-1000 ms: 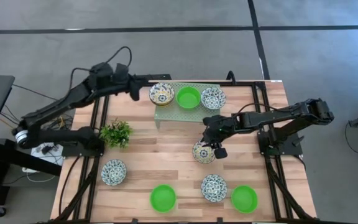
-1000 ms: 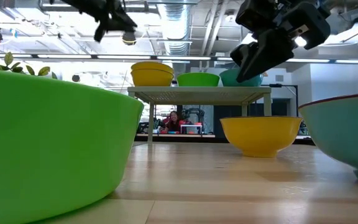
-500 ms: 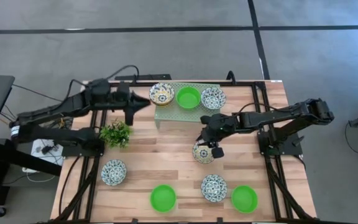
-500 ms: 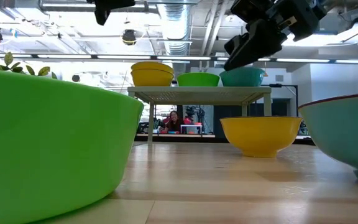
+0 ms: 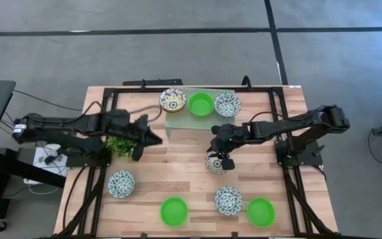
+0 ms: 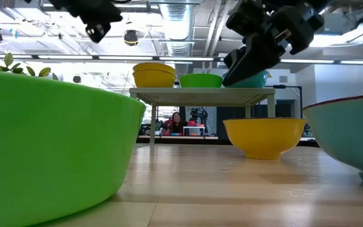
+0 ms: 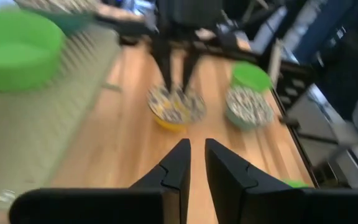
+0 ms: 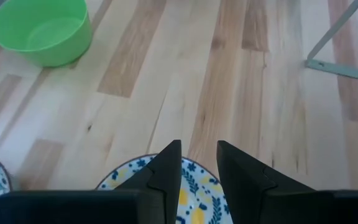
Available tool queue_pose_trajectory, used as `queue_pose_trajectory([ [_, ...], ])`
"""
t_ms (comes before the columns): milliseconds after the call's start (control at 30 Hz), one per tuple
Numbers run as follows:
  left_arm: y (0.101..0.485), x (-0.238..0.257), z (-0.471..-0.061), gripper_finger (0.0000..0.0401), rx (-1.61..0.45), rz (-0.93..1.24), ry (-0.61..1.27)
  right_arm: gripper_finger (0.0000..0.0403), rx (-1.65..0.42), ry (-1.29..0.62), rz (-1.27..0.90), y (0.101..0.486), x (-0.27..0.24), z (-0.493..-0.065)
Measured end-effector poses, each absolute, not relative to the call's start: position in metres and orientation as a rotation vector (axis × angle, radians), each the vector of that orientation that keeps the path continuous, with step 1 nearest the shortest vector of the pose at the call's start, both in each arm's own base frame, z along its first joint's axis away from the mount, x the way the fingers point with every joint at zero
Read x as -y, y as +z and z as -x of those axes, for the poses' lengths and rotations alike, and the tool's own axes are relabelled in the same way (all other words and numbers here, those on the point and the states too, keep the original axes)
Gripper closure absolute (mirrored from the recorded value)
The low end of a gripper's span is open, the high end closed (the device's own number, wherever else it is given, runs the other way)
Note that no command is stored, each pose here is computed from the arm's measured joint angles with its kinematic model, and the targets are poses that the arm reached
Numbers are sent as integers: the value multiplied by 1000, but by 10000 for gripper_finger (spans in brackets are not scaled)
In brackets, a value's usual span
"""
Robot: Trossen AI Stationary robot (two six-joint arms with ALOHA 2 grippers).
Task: Pick & Place Mini bowls
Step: Stack the bottom blue bowl on the blue bowl on the shelf
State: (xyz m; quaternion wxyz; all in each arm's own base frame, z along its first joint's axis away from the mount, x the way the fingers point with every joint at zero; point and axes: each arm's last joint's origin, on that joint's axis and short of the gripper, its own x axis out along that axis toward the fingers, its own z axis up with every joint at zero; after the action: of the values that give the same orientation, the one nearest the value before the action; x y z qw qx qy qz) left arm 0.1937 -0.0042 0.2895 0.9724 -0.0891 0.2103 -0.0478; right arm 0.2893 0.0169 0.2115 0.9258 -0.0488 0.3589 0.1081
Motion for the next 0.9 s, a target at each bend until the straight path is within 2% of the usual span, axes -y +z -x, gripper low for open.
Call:
queue_pose_trajectory([
  [133, 267, 17, -191, 352, -490, 166, -155, 305, -743, 207, 60, 209, -17, -292],
  [300, 242, 27, -187, 352, -556, 157, -201, 305, -740, 169, -88, 216, -20, -295],
  [433, 230, 29, -185, 352, -560, 154, -215, 305, -764, 264, -161, 216, -37, -294],
  [633, 229, 30, -186, 352, -541, 154, -217, 305, -916, 346, -365, 212, -69, -281],
  [900, 231, 30, -187, 352, -515, 154, -220, 305, -1161, 231, -650, 204, -106, -258],
])
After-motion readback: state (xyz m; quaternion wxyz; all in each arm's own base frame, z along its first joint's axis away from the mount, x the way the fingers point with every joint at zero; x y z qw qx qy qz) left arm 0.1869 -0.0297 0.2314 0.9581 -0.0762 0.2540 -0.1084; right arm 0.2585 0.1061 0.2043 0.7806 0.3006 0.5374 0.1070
